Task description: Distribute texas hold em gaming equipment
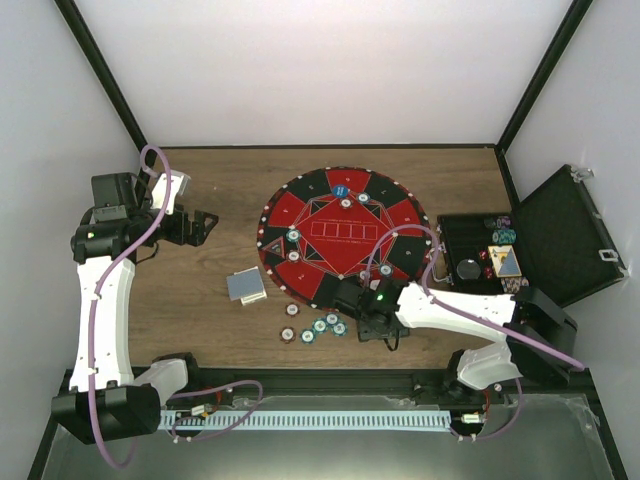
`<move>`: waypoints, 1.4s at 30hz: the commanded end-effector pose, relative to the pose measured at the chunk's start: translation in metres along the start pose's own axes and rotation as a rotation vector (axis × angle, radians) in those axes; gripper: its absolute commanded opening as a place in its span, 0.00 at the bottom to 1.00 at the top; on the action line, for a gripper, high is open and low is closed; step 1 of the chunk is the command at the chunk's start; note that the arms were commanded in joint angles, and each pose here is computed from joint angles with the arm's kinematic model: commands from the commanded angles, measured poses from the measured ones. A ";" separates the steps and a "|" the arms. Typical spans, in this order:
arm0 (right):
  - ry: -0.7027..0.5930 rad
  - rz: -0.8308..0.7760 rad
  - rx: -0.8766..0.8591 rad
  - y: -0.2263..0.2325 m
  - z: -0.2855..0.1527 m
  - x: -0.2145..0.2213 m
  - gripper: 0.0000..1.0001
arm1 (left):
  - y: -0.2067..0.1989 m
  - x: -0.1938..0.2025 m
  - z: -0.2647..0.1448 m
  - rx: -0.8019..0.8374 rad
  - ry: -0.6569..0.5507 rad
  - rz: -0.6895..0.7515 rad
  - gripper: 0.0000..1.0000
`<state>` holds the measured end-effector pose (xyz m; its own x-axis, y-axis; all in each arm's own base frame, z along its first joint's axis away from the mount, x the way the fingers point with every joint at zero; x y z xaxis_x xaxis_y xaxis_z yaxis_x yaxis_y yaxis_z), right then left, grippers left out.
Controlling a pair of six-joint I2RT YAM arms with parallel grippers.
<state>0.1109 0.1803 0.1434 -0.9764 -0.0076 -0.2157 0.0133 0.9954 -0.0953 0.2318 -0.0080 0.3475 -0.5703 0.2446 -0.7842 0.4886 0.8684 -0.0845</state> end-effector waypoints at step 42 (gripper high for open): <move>-0.100 0.027 -0.040 0.003 -0.023 -0.016 0.19 | -0.004 -0.006 -0.011 -0.010 -0.027 0.020 1.00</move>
<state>0.1166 0.1803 0.1442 -0.9654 -0.0048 -0.2607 0.0219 0.9948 -0.0991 0.2310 -0.0080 0.3518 -0.5611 0.2463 -0.7903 0.4889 0.8690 -0.0763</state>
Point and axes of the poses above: each gripper's point midway between its finger pads, its own z axis out along the fingers, its own y axis along the line the jaws close on, x = y × z, the point moved 9 cm from there along -z, back along the fingers, and after that the axes turned 6 degrees about z, right-handed, at the moved point
